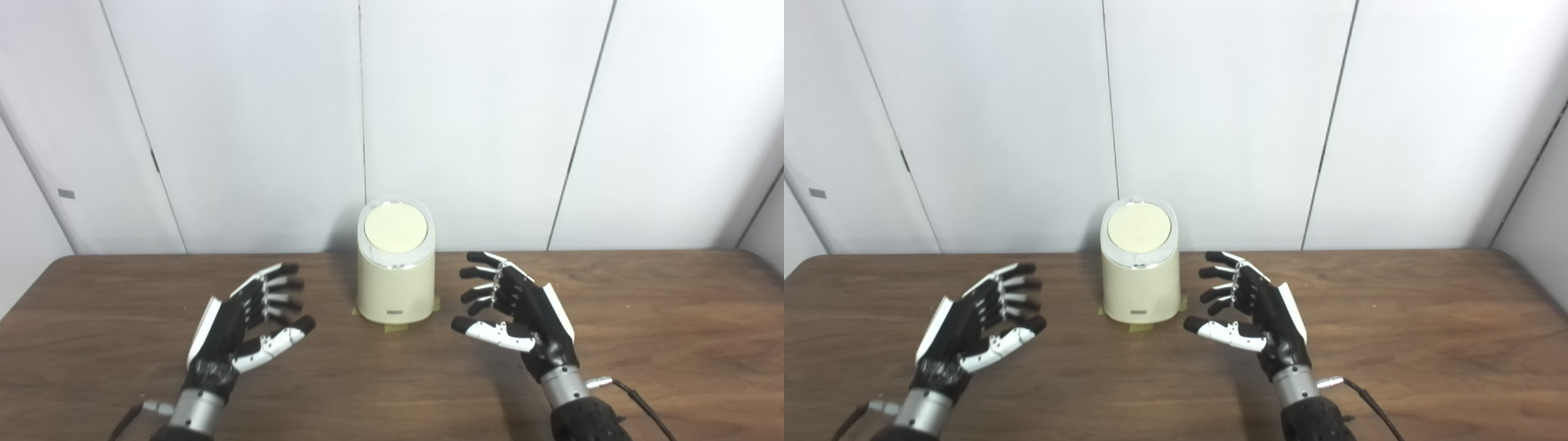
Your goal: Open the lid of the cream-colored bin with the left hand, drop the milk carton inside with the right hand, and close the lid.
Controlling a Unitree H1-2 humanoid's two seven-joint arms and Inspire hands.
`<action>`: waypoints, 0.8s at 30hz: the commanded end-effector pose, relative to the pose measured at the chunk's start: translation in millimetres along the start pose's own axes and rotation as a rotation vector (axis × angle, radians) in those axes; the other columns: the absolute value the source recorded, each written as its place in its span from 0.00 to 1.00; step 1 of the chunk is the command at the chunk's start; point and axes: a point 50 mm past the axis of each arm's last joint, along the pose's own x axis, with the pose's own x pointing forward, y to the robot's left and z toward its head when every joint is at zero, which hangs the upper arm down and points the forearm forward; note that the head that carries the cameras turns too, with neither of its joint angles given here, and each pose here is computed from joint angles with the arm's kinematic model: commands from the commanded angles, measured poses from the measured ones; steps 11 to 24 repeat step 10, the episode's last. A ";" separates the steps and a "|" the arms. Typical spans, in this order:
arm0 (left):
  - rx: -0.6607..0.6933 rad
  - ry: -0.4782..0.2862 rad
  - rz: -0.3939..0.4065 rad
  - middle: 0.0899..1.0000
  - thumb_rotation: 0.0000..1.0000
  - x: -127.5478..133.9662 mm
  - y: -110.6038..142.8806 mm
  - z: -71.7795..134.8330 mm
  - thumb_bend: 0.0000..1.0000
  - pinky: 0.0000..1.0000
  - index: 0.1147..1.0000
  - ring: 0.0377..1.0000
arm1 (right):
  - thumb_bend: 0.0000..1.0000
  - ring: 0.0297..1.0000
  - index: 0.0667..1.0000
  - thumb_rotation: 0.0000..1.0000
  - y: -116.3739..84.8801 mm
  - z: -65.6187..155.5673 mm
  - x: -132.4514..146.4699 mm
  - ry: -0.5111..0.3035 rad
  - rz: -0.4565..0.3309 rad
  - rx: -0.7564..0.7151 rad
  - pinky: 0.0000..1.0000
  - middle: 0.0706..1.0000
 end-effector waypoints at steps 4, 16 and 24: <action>-0.015 -0.082 0.000 0.67 0.27 2.2 5.3 6.6 0.69 0.56 0.74 0.62 | 0.76 0.53 0.70 0.13 -0.1 21.3 3.8 -0.119 0.009 -0.001 0.41 0.67; -0.026 -0.069 -0.028 0.75 0.26 -1.9 3.3 2.8 0.69 0.59 0.78 0.70 | 0.76 0.54 0.70 0.14 1.8 22.7 1.7 -0.112 0.020 -0.007 0.41 0.68; -0.026 -0.069 -0.028 0.75 0.26 -1.9 3.3 2.8 0.69 0.59 0.78 0.70 | 0.76 0.54 0.70 0.14 1.8 22.7 1.7 -0.112 0.020 -0.007 0.41 0.68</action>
